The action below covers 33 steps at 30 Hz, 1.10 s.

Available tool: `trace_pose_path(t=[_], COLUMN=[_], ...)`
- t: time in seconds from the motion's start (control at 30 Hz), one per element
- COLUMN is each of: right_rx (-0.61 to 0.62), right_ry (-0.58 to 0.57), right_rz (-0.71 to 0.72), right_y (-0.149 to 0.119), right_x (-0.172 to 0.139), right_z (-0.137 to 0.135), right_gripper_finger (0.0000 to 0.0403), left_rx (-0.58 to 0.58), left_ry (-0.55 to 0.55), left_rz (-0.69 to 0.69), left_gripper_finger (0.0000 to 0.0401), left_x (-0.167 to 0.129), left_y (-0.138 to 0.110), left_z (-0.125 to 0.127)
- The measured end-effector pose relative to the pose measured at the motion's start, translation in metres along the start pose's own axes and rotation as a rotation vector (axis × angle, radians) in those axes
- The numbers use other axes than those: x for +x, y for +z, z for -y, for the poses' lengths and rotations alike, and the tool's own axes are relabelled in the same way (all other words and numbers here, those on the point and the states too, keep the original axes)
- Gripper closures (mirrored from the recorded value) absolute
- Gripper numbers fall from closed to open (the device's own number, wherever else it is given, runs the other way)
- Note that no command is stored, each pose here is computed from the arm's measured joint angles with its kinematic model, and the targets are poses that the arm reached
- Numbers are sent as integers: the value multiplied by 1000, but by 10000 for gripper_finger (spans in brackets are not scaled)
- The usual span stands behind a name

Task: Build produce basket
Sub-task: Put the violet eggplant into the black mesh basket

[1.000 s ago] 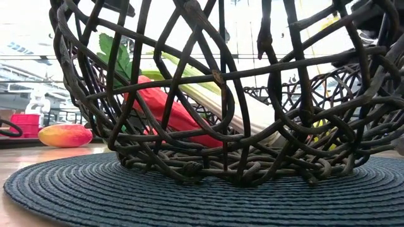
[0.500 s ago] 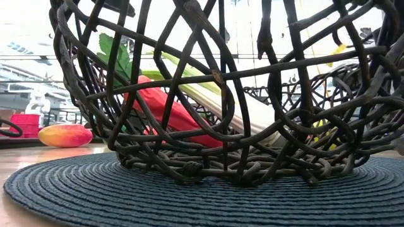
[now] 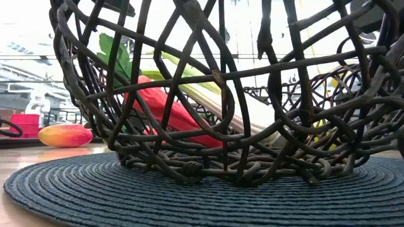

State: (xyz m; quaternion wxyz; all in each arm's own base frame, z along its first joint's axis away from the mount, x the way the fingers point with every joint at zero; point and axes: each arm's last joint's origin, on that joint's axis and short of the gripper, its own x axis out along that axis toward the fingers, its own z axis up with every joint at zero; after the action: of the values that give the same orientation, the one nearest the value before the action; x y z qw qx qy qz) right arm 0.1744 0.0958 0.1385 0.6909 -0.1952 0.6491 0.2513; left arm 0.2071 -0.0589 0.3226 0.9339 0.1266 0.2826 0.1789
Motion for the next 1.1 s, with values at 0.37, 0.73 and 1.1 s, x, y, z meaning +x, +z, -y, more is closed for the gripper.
trace_pose_path(t=[0.37,0.73,1.1], right_rx=[68,253,404], right_ry=[17,71,200], right_rz=[-12,52,107], right_y=[-1,-3,-6], right_x=[-2,-29,-58], right_z=[-1,-5,-25], right_gripper_finger=[267,262,263], left_rx=[-13,-13,-15], left_ry=[15,15,16], left_rz=[-6,-6,-6], left_gripper_finger=[224,224,224], left_x=[2,2,2], left_y=[0,0,0], left_z=[-3,-3,-3])
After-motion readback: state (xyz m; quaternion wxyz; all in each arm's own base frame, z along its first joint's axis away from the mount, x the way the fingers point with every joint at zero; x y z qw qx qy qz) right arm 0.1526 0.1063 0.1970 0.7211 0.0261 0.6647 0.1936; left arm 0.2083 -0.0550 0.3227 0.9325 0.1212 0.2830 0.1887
